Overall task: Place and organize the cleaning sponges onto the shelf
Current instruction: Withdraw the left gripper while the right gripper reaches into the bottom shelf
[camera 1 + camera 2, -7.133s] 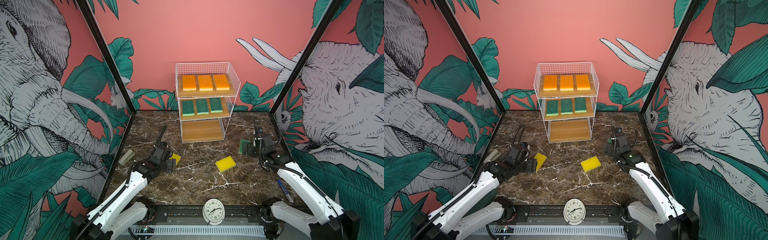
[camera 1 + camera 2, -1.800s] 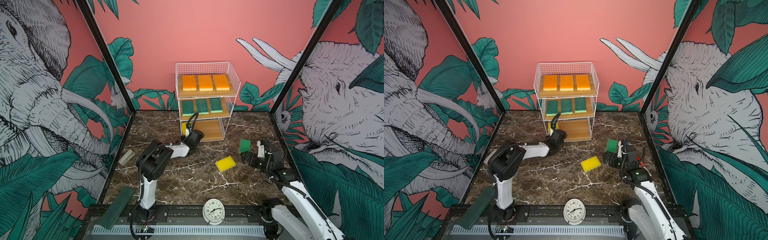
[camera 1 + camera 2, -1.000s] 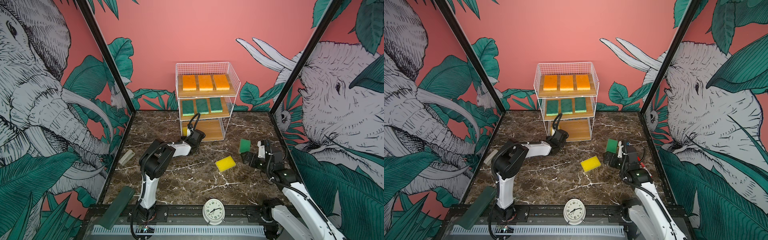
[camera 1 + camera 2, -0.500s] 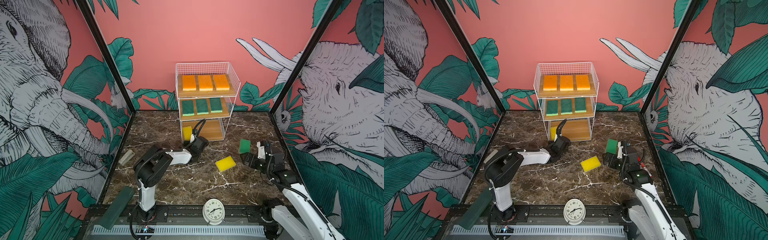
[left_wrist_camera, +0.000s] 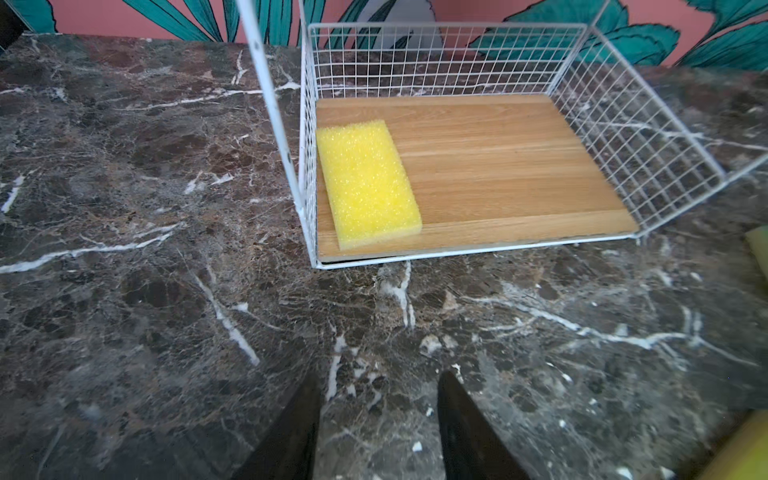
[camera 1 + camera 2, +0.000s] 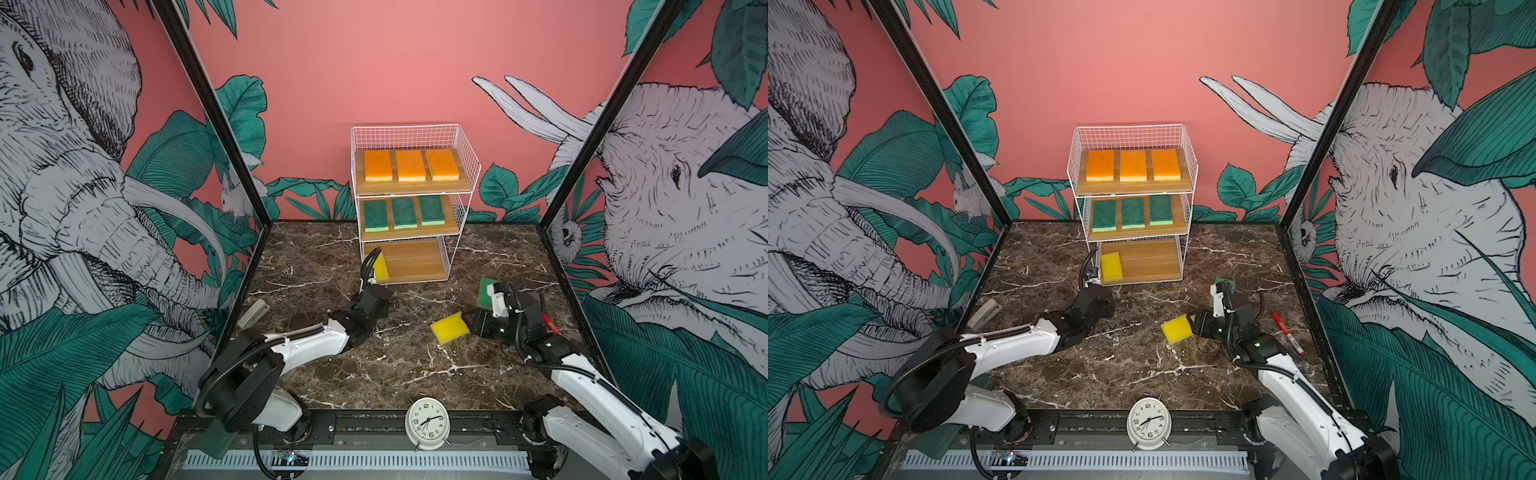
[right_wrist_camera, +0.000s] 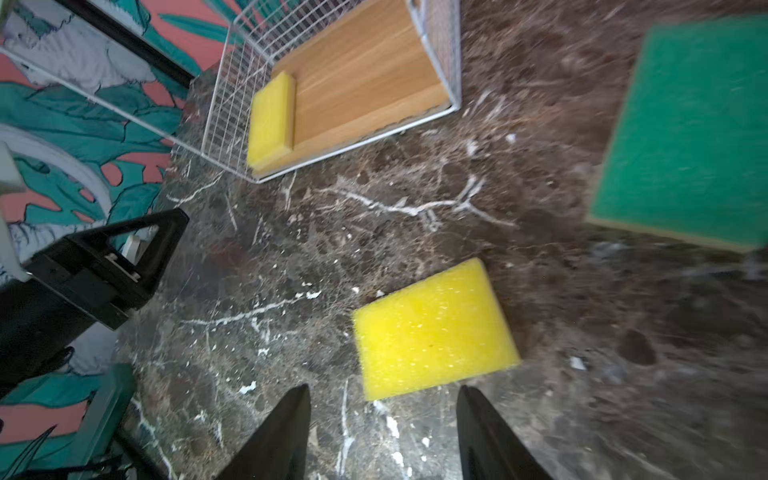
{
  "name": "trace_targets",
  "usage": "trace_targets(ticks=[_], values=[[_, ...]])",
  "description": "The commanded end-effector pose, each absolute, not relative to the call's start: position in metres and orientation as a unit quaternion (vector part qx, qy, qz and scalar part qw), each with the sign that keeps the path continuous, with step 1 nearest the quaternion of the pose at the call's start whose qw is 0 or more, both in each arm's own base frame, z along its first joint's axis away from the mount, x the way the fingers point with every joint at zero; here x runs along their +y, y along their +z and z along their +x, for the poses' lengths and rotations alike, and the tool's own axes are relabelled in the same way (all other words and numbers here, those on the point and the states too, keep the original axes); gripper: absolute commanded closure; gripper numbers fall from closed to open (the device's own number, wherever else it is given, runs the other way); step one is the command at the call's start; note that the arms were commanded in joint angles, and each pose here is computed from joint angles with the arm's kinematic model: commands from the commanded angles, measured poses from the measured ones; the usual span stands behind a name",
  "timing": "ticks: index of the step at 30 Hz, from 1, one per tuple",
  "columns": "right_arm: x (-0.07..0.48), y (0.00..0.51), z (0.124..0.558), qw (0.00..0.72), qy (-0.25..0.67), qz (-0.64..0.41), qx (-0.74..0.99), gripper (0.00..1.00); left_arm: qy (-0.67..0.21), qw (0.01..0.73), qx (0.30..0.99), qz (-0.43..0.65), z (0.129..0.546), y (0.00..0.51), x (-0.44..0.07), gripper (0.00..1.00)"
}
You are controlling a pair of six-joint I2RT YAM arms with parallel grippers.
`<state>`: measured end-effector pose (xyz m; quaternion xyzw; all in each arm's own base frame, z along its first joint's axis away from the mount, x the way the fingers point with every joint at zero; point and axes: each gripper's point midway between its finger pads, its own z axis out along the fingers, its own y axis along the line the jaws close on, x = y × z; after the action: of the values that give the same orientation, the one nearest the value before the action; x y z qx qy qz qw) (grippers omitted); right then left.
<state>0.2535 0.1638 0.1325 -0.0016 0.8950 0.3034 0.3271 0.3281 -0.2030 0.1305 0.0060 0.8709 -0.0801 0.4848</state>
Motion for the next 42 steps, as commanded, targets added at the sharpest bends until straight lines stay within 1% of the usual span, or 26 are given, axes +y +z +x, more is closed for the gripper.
trace_targets(ticks=[1, 6, 10, 15, 22, 25, 29, 31, 37, 42], values=[[0.198, 0.151, 0.272, 0.354, 0.345, -0.011, 0.869, 0.47, -0.097, 0.455, 0.885, -0.008, 0.31, 0.125, -0.18, 0.54], [0.246, 0.146, 0.287, 0.333, 0.406, -0.008, 0.851, 0.55, -0.099, 0.444, 0.889, -0.044, 0.3, 0.136, -0.139, 0.55], [0.284, 0.138, 0.298, 0.327, 0.414, -0.019, 0.849, 0.61, -0.106, 0.443, 0.888, -0.059, 0.292, 0.143, -0.119, 0.55], [0.325, 0.143, 0.314, 0.324, 0.447, -0.021, 0.834, 0.66, -0.123, 0.427, 0.892, -0.086, 0.285, 0.135, -0.097, 0.57], [0.358, 0.138, 0.339, 0.335, 0.472, -0.002, 0.816, 0.72, -0.131, 0.439, 0.885, -0.084, 0.281, 0.144, -0.089, 0.58], [0.369, 0.133, 0.35, 0.333, 0.487, 0.014, 0.807, 0.73, -0.138, 0.445, 0.881, -0.088, 0.282, 0.149, -0.087, 0.59], [0.378, 0.12, 0.364, 0.332, 0.485, 0.03, 0.809, 0.75, -0.146, 0.455, 0.874, -0.091, 0.282, 0.155, -0.086, 0.59], [0.383, 0.118, 0.372, 0.335, 0.48, 0.029, 0.81, 0.75, -0.147, 0.456, 0.873, -0.089, 0.281, 0.157, -0.085, 0.59], [0.389, 0.114, 0.392, 0.35, 0.439, 0.018, 0.827, 0.68, -0.142, 0.464, 0.871, -0.083, 0.283, 0.163, -0.083, 0.59], [0.393, 0.102, 0.407, 0.356, 0.416, 0.02, 0.837, 0.56, -0.14, 0.468, 0.869, -0.076, 0.285, 0.168, -0.083, 0.59]])
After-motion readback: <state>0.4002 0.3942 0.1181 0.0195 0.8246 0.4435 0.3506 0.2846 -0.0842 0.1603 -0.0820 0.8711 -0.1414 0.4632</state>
